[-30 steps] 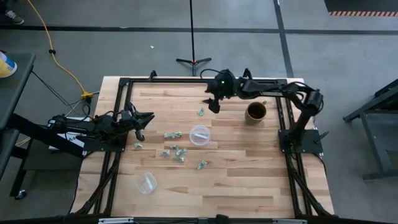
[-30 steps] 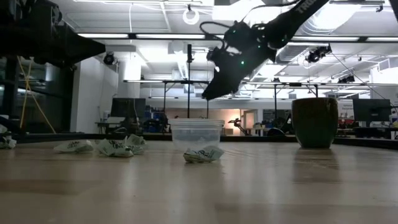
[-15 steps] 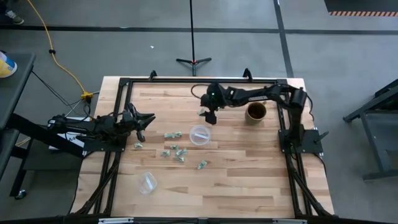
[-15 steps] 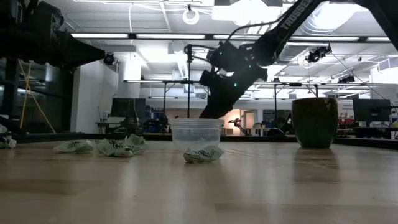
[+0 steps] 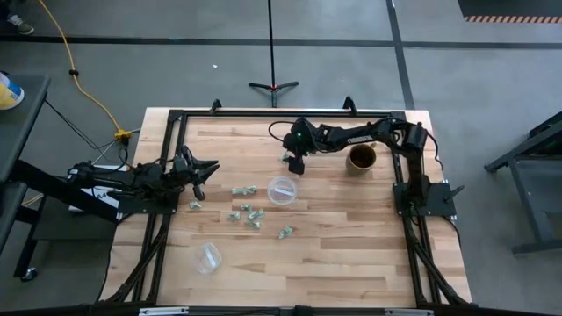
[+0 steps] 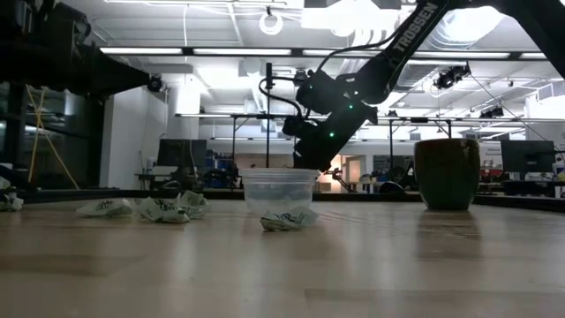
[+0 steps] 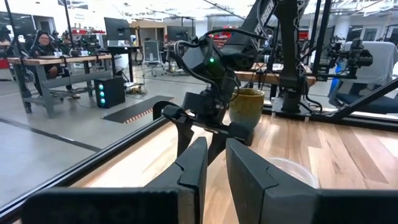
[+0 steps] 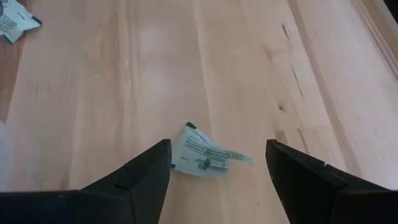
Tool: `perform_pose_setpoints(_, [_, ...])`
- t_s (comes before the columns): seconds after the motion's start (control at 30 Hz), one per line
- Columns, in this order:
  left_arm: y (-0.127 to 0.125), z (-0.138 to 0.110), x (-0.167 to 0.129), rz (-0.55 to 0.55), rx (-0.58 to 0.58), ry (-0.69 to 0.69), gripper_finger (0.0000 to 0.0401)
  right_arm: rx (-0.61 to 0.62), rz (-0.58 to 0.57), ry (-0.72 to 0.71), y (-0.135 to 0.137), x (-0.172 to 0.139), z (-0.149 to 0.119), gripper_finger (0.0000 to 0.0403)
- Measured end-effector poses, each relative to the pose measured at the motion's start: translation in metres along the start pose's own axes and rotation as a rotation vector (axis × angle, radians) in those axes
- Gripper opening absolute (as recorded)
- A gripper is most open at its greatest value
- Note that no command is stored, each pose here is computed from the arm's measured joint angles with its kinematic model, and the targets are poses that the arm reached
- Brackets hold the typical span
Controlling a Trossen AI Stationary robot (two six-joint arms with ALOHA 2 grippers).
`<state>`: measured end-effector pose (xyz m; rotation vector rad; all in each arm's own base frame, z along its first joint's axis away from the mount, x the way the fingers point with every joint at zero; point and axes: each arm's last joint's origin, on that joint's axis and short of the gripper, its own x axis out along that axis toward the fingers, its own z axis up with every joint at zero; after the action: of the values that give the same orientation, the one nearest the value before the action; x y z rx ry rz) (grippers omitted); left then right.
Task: Pick and place items into bin
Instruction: Put the green stevia packet into the top transparent bin
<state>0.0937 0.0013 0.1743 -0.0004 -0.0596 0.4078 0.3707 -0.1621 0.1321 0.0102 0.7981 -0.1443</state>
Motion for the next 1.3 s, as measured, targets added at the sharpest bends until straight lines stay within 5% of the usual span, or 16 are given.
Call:
perform_pose_setpoints(0.7, [0.0,0.0,0.0,0.0,0.007,0.004,0.0097,0.005,0.016,0.014,0.001,0.011,-0.007,0.0233])
perform_pose_setpoints(1.3, [0.0,0.0,0.0,0.0,0.007,0.003,0.0097,0.012,0.019,0.023,0.001,0.011,-0.008,0.0073])
